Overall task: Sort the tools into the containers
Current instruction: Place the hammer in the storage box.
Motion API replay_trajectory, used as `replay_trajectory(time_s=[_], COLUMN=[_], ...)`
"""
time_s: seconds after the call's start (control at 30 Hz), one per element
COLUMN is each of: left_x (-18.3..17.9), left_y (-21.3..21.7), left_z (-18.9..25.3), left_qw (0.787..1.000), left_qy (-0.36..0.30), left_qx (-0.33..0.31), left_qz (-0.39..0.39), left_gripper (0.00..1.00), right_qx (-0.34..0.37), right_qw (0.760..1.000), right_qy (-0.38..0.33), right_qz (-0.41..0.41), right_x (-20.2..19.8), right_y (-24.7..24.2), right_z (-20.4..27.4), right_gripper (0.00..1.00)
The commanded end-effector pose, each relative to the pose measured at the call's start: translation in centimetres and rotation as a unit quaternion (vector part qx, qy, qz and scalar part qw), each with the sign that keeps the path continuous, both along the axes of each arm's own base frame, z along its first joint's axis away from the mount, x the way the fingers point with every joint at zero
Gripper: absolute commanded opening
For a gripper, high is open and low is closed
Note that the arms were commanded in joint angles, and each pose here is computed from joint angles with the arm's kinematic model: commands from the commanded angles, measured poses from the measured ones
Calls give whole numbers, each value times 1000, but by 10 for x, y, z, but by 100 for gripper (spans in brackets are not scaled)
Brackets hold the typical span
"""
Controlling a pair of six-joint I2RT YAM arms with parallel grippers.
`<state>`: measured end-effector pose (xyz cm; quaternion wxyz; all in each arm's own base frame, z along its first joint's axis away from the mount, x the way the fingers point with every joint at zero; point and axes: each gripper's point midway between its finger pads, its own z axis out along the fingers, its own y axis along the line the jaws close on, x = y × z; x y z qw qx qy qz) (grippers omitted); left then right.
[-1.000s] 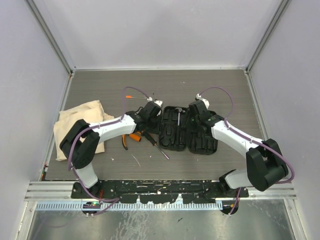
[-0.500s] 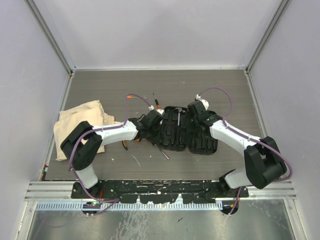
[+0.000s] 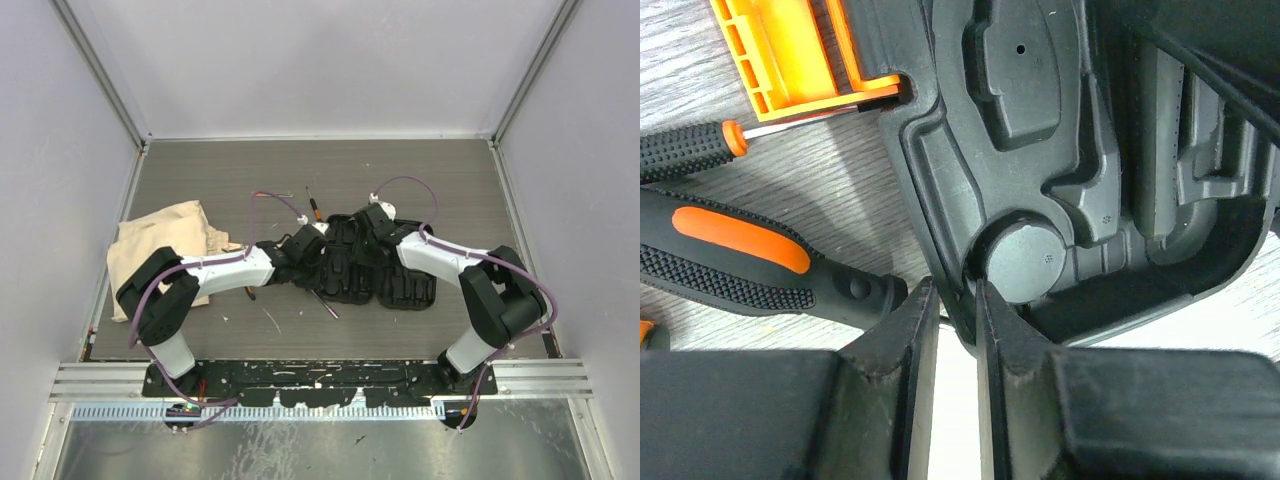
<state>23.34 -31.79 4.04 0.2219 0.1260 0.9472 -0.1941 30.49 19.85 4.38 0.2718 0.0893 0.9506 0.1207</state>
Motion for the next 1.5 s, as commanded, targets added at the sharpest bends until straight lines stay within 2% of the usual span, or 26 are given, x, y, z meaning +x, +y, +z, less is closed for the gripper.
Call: replay_trajectory(time_s=[0.0, 0.2, 0.4, 0.73, 1.03, 1.47], left_x=[2, 5, 5, 7, 7, 6], left_y=[-7, -8, -8, -8, -7, -5], left_z=[21, 25, 27, 29, 30, 29], left_qw=[999, 999, 999, 999, 999, 999], left_qy=[-23, -30, -32, -34, -35, -36], left_qx=[-26, -27, -27, -27, -25, -23], left_qz=[-4, -2, -2, 1, 1, 2], left_gripper=[19, 19, 19, 18, 18, 17], right_qx=[1, -15, -27, -25, -1, 6], right_qw=[999, 1000, 1000, 998, 994, 991], right_qy=[-35, -11, -7, -61, -107, -127], right_qz=[3, 12, 8, -23, -35, -37], right_x=[23, 14, 12, 26, 35, 47], right_y=[11, 13, 9, 2, 3, 9], right_z=[19, 3, -3, 25, 54, 68], right_gripper=[40, 35, 22, 10, 8, 5])
